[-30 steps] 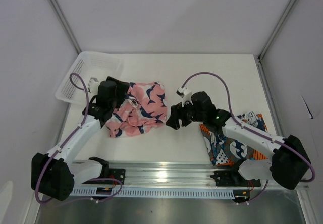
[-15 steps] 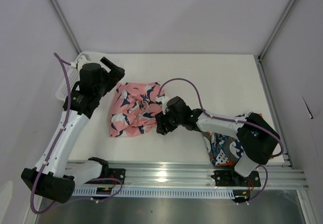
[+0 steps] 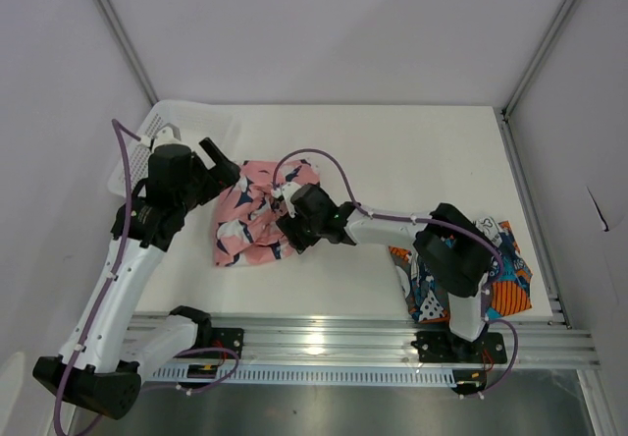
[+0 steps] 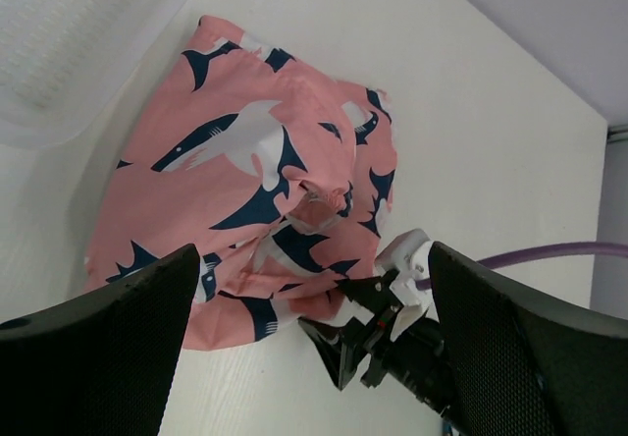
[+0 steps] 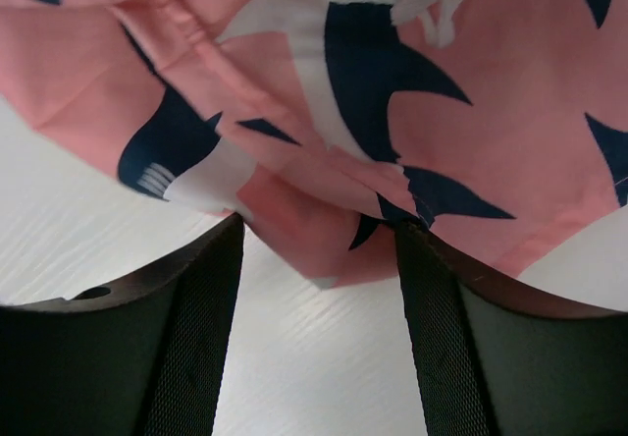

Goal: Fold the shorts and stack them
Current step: Flatten the shorts out

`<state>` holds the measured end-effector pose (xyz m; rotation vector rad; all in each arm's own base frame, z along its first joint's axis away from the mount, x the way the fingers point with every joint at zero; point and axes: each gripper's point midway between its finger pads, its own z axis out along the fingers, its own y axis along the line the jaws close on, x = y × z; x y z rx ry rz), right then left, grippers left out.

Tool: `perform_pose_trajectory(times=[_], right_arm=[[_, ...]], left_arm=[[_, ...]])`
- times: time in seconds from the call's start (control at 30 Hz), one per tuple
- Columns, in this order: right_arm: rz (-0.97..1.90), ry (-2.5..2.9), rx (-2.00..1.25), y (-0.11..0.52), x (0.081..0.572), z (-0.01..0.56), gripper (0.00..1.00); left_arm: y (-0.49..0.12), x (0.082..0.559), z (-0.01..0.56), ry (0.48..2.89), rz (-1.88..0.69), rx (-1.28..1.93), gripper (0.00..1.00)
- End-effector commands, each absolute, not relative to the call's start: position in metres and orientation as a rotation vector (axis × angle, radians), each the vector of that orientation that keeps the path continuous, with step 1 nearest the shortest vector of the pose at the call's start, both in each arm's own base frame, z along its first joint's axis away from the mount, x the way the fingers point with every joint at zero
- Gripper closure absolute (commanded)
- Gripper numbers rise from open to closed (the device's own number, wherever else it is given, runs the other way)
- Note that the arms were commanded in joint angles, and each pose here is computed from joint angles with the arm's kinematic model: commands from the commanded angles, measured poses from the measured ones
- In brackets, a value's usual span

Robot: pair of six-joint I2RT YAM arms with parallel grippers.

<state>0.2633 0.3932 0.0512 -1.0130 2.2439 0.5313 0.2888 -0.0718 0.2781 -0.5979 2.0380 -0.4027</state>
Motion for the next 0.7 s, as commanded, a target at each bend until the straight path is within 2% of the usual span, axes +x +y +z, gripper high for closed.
perform_pose_trajectory(times=[0.0,0.17,0.23,0.27,0.3,0.37,0.4,0.57,0.67], right_arm=[[0.37,2.217,-1.055,0.39,0.28,0.046,0.35],[0.313,2.203,-1.114,0.385,0.274,0.039,0.35],[0.289,2.198,-1.13,0.384,0.272,0.04,0.41],[0.265,2.205,-1.135,0.382,0.274,0.038,0.47],[0.235,2.21,-1.134,0.38,0.277,0.037,0.67],[0.208,2.228,-1.135,0.38,0.278,0.039,0.86],[0.21,2.223,-1.136,0.38,0.278,0.042,1.0],[0.229,2.187,-1.056,0.363,0.269,0.064,1.0],[0.263,2.121,-0.982,0.349,0.266,0.101,1.0]], left_arm=[[-0.068,0.282,0.272,2.078,-0.356,-0.534,0.01],[-0.076,0.282,0.27,2.109,-0.388,-0.476,0.01],[-0.081,0.282,0.268,2.139,-0.393,-0.439,0.01],[-0.084,0.28,0.266,2.153,-0.389,-0.419,0.01],[-0.084,0.28,0.262,2.176,-0.367,-0.41,0.01],[-0.088,0.277,0.262,2.196,-0.347,-0.371,0.01],[-0.088,0.277,0.262,2.205,-0.33,-0.363,0.01],[-0.112,0.274,0.245,2.28,-0.341,-0.265,0.01],[-0.136,0.272,0.227,2.349,-0.328,-0.175,0.02]])
